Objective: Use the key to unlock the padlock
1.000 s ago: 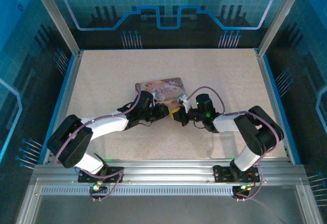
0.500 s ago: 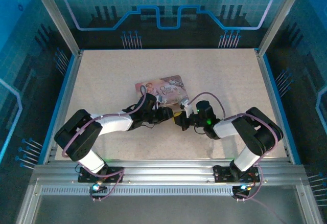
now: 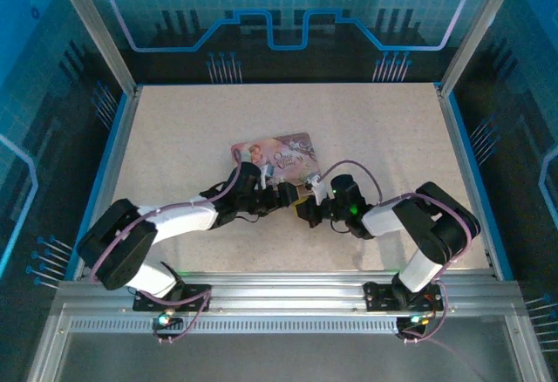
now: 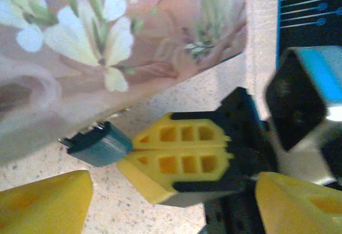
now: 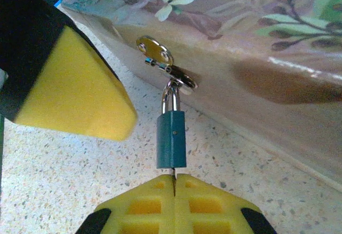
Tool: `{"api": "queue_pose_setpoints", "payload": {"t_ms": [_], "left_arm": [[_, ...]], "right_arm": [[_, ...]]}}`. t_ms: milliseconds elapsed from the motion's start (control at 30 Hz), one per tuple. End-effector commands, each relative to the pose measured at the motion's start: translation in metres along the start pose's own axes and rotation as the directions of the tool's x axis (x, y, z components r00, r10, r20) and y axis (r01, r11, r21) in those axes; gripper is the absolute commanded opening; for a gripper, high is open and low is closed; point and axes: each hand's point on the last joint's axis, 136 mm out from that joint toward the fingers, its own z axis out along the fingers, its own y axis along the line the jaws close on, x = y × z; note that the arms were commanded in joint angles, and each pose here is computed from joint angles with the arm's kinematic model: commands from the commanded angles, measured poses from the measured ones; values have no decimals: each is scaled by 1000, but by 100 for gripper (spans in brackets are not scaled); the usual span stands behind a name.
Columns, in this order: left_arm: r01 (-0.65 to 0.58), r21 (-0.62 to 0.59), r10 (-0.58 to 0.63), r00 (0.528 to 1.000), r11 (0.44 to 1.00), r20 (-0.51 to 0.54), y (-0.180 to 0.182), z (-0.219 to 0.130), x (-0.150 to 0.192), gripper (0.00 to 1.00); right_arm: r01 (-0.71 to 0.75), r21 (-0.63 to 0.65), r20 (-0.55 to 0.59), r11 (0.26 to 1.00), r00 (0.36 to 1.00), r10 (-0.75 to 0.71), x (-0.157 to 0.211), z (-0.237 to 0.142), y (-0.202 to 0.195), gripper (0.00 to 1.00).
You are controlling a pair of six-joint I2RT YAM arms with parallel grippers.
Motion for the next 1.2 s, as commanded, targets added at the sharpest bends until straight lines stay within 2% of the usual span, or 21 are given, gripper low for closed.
{"api": "queue_pose_setpoints", "payload": {"t_ms": [0,167,267,367,500,700,900,1167], "left_arm": [[-8,-15,9,999,1000,39,3,-22,0,86],[57,-15,-55,988,998,147,14,-44,-4,90],[118,38,-123,967,992,225,18,-54,-8,89],[157,74,-171,951,985,257,21,-58,-6,85],[209,74,-222,937,975,269,25,-57,1,80],[335,96,-349,893,937,284,37,-53,13,58],[391,85,-398,871,917,289,42,-50,19,61],[433,108,-446,853,895,271,40,-40,23,59]], "right_arm": [[-7,-56,10,998,1000,7,-18,2,18,0],[-84,-58,-22,995,996,83,-21,1,26,0],[-150,-55,-41,987,988,148,-17,0,31,0],[-214,-52,-50,976,976,211,-16,-2,36,0],[-308,-51,-66,950,950,305,-17,-2,44,0],[-410,-23,-93,912,909,406,-13,2,54,0],[-513,-15,-104,858,855,509,-8,5,58,0],[-519,-1,-108,855,850,516,-13,7,67,0]]}}
